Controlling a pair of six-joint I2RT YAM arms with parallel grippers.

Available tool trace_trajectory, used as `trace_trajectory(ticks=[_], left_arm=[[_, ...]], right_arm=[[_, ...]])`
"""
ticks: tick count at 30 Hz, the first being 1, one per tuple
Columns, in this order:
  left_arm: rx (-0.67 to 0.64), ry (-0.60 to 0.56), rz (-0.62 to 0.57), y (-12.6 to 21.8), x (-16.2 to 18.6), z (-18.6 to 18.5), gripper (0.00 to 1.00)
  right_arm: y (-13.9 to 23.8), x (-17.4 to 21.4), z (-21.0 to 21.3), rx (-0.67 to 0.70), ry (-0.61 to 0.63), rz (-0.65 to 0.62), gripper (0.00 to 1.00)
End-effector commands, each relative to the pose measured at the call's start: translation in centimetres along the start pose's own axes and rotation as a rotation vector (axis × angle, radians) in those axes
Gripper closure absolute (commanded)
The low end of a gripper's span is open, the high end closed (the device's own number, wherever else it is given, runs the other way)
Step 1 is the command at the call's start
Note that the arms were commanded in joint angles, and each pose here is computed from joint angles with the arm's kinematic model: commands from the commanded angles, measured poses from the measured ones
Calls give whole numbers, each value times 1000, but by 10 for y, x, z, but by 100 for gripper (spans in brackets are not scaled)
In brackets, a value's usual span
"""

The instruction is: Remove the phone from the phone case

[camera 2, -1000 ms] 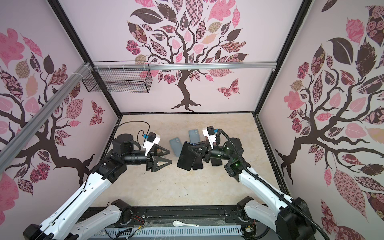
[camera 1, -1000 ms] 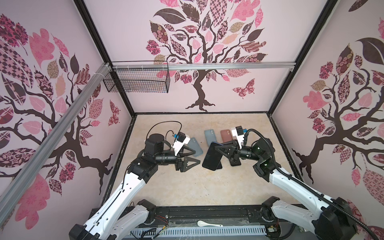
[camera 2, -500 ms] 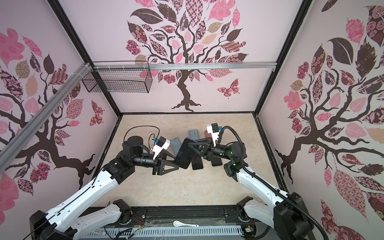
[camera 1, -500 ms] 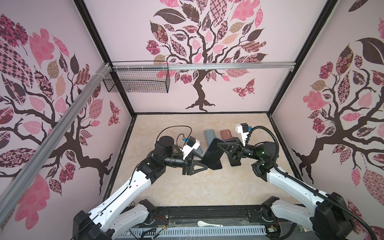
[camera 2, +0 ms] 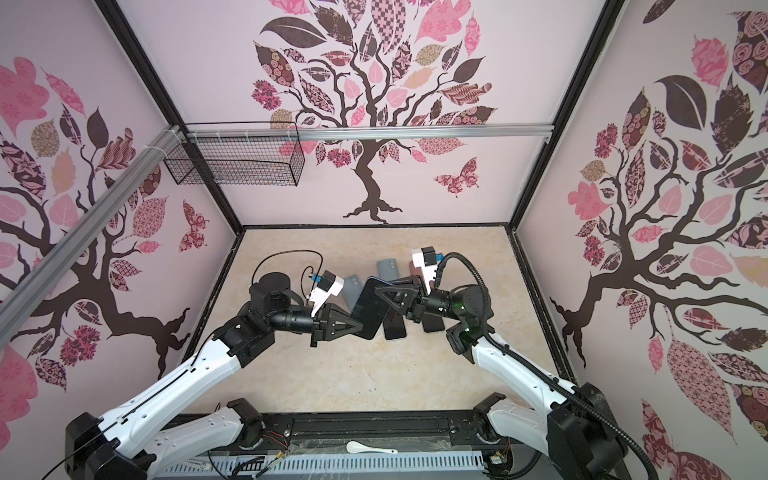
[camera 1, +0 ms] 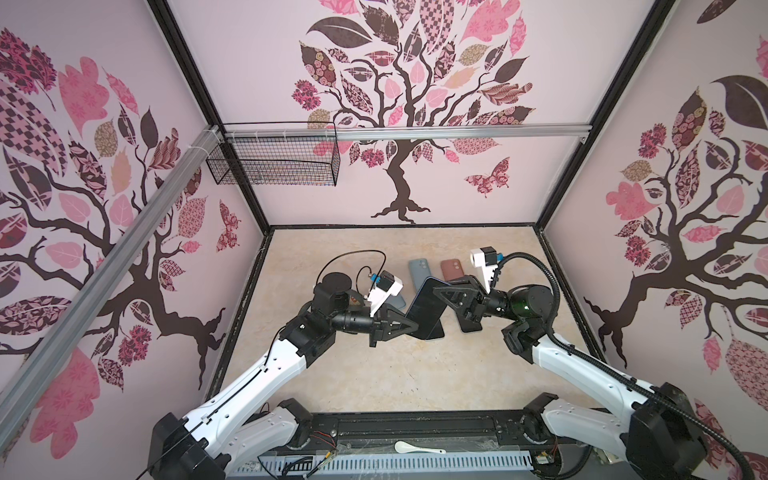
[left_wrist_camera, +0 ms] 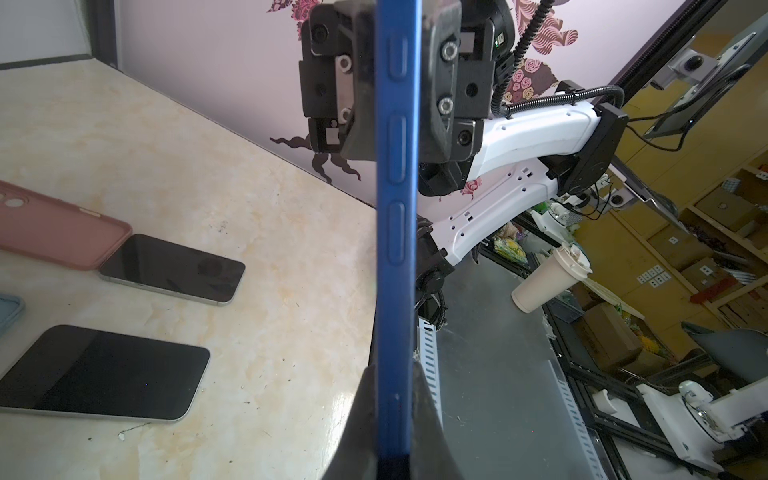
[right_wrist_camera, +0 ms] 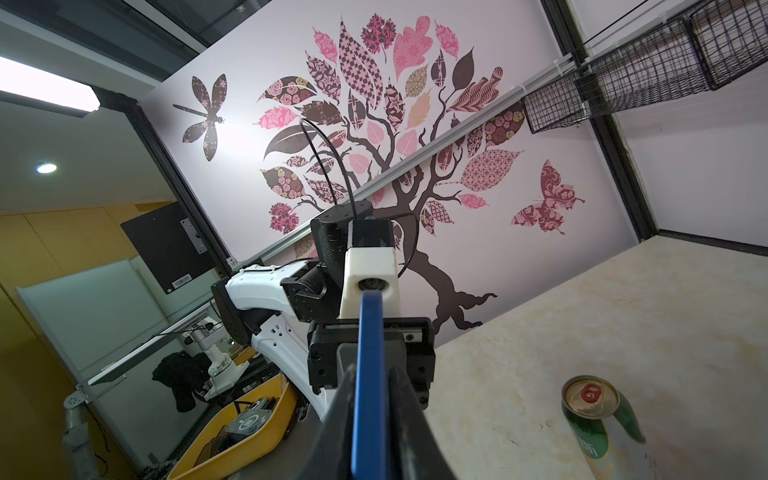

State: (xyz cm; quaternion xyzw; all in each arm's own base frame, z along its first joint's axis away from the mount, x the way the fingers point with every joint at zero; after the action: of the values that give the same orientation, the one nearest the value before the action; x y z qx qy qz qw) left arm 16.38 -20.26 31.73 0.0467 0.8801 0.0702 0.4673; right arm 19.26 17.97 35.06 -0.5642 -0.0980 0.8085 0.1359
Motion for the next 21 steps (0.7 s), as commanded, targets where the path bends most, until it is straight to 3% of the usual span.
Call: trace_trajectory(ticks=[1, 4, 9, 15, 21], left_arm=[[9, -54, -93, 5, -7, -9, 100], [-9, -62, -175, 9, -13, -12, 100], [-40, -79, -260, 15, -22, -17, 100], [-81, -47, -294, 17, -22, -14, 100], [-88, -15, -272, 14, -16, -7, 100]], right_arm=[[3, -8, 8, -3, 31, -65, 52], [4, -3, 11, -7, 8, -91, 42], [-5, 10, 19, -25, -28, -99, 42], [-7, 14, 18, -22, -64, -159, 49], [-12, 12, 15, -24, -70, -142, 57]])
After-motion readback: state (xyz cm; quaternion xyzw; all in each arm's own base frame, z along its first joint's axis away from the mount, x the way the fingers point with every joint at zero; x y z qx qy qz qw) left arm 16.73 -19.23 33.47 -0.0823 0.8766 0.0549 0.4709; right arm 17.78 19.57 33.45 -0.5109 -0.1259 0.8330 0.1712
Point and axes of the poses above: each gripper's point midway between its finger pads, its own y axis back along the fingers, its own z axis along the line the jaws close on, x = y × z, the point moved 9 cm from there along y, back along the fingers, and after that the axes turned 7 degrees about y, right-handed, at the moved point
